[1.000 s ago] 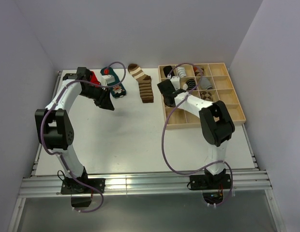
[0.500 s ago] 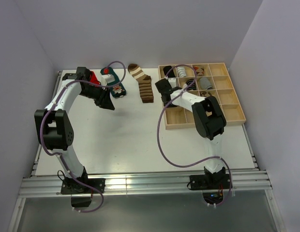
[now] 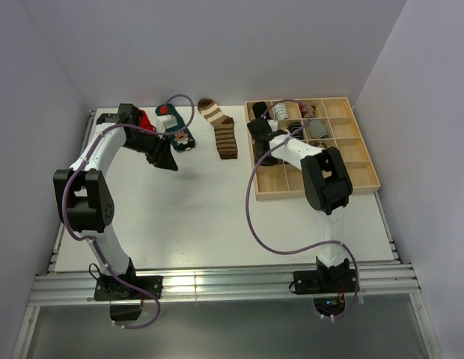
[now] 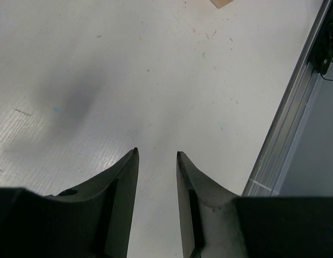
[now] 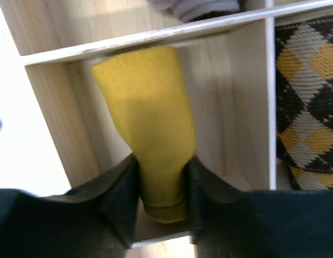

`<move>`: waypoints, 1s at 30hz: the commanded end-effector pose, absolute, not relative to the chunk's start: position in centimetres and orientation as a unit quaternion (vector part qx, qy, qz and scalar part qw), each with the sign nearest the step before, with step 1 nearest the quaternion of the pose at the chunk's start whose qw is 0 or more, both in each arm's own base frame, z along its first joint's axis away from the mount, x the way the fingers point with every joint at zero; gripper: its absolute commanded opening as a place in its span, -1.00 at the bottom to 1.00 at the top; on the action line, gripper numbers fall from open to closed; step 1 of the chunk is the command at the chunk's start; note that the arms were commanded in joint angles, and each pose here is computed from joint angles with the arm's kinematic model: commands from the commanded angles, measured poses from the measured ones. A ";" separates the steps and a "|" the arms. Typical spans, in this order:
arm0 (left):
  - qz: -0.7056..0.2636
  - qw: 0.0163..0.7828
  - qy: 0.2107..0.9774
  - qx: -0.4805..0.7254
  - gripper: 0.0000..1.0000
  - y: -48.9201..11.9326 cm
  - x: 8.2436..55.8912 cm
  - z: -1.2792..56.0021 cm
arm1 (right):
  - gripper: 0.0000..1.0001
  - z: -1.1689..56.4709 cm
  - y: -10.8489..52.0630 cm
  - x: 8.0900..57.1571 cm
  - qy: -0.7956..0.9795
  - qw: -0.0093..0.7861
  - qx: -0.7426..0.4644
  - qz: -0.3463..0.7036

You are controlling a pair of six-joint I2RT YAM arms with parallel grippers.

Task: Roll the socks
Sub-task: Place the sock in the storage box, then reset both arms

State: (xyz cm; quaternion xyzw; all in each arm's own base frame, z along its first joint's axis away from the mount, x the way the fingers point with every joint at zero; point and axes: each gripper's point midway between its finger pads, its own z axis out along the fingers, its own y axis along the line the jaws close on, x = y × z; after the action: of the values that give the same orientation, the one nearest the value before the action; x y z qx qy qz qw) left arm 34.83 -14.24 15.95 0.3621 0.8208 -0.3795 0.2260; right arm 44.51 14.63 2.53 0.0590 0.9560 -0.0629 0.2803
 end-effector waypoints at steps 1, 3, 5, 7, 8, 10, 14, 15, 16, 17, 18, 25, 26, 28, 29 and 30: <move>-0.387 0.238 0.815 0.359 -0.21 -14.6 34.8 16.9 | -0.05 2.9 15.4 44.5 0.958 0.277 0.073 -0.029; -0.386 0.239 0.815 0.360 -0.21 -14.6 34.8 17.0 | 0.14 3.4 15.6 44.5 0.958 0.276 0.072 -0.021; -0.385 0.239 0.816 0.359 -0.21 -14.6 34.7 17.0 | 0.22 3.9 15.6 44.6 0.958 0.277 0.071 -0.021; -0.382 0.239 0.817 0.360 -0.21 -14.6 34.7 17.0 | 0.27 4.2 15.6 44.5 0.958 0.279 0.070 -0.018; -0.378 0.242 0.817 0.360 -0.21 -14.5 34.7 17.2 | 0.28 5.0 15.7 44.6 0.955 0.288 0.071 -0.014; -0.374 0.246 0.818 0.361 -0.21 -14.4 34.8 17.3 | 0.37 5.8 15.7 44.5 0.952 0.297 0.071 -0.008; -0.368 0.250 0.818 0.365 -0.21 -14.5 34.6 17.9 | 0.40 9.3 15.9 44.9 0.943 0.324 0.071 0.011; -0.366 0.250 0.819 0.365 -0.21 -14.5 34.6 17.9 | 0.40 10.6 16.0 45.0 0.939 0.337 0.071 0.017; -0.365 0.250 0.820 0.364 -0.21 -14.5 34.6 17.9 | 0.40 11.5 15.9 45.1 0.936 0.344 0.073 0.019; -0.361 0.252 0.820 0.365 -0.21 -14.6 34.6 18.1 | 0.40 12.2 15.9 45.0 0.935 0.348 0.072 0.020; -0.359 0.253 0.822 0.364 -0.21 -14.5 34.6 18.1 | 0.41 13.9 15.7 45.0 0.928 0.363 0.074 0.025; -0.325 0.285 0.830 0.351 -0.21 -14.1 34.3 19.4 | 0.43 21.4 15.4 41.7 0.886 0.450 0.061 0.092; -0.319 0.301 0.827 0.352 -0.21 -14.2 34.1 20.3 | 0.45 22.5 15.5 41.3 0.876 0.467 0.059 0.107; -0.295 0.324 0.829 0.347 -0.21 -14.0 33.9 21.1 | 0.48 25.1 14.8 39.2 0.856 0.498 0.058 0.127; -0.285 0.331 0.831 0.344 -0.21 -13.9 33.9 21.3 | 0.48 26.0 14.5 38.4 0.848 0.510 0.058 0.133; -0.279 0.329 0.838 0.334 -0.21 -13.7 33.5 20.8 | 0.52 25.5 14.1 37.4 0.847 0.511 0.057 0.134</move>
State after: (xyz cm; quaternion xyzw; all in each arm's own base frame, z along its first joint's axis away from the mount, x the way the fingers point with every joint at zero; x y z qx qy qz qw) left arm 33.27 -13.87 18.65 0.3454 0.8389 -0.3147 0.2793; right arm 38.90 14.22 22.30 0.0651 0.8801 0.1026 0.4590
